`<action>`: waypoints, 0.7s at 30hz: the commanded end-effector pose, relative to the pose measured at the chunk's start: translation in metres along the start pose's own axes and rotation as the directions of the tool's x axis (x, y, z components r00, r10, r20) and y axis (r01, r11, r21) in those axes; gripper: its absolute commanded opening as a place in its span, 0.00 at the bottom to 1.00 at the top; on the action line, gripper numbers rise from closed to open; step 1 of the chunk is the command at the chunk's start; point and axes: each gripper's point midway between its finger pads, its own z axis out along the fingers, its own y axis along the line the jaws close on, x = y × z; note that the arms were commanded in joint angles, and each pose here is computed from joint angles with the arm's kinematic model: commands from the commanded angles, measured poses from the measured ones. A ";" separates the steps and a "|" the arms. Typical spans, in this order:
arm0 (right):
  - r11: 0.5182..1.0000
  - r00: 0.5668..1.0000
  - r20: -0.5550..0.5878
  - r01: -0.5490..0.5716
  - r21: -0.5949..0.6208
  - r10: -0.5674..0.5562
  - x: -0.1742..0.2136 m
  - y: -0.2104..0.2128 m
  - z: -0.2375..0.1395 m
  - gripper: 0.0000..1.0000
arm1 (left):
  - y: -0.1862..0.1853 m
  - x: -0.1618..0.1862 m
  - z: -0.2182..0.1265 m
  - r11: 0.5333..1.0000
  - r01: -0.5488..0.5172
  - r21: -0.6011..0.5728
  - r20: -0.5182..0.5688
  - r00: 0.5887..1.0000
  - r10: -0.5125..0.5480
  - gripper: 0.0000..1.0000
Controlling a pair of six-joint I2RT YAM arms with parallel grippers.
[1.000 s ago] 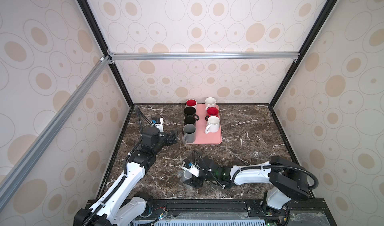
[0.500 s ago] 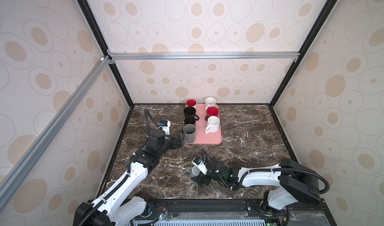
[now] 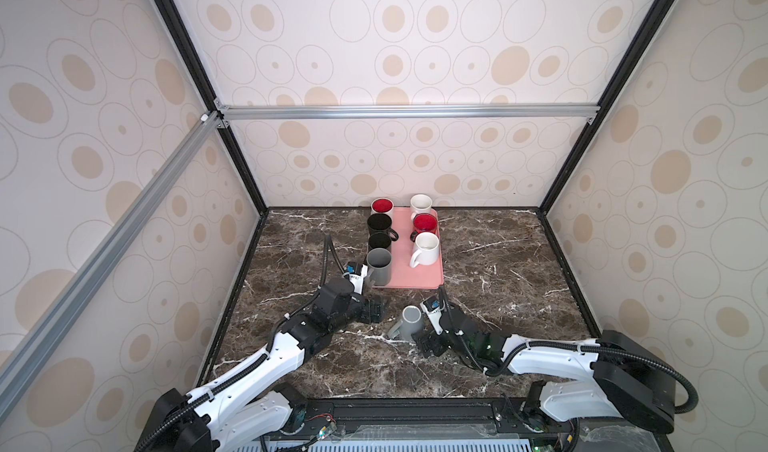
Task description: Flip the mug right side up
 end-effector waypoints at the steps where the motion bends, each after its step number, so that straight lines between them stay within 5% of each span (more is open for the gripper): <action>1: 0.997 0.997 -0.001 -0.076 0.023 0.076 0.001 -0.009 -0.001 1.00 | -0.006 0.013 0.004 1.000 -0.009 0.001 -0.020 1.000 0.009 0.90; 10: 0.985 0.982 0.086 -0.170 0.034 0.166 -0.013 -0.020 -0.023 1.00 | -0.032 0.065 0.017 0.986 -0.167 -0.016 -0.131 0.978 0.163 0.81; 21: 0.973 0.961 0.197 -0.215 0.081 0.196 -0.028 -0.041 -0.059 1.00 | -0.040 0.081 0.045 0.953 -0.298 -0.054 -0.179 0.942 0.284 0.63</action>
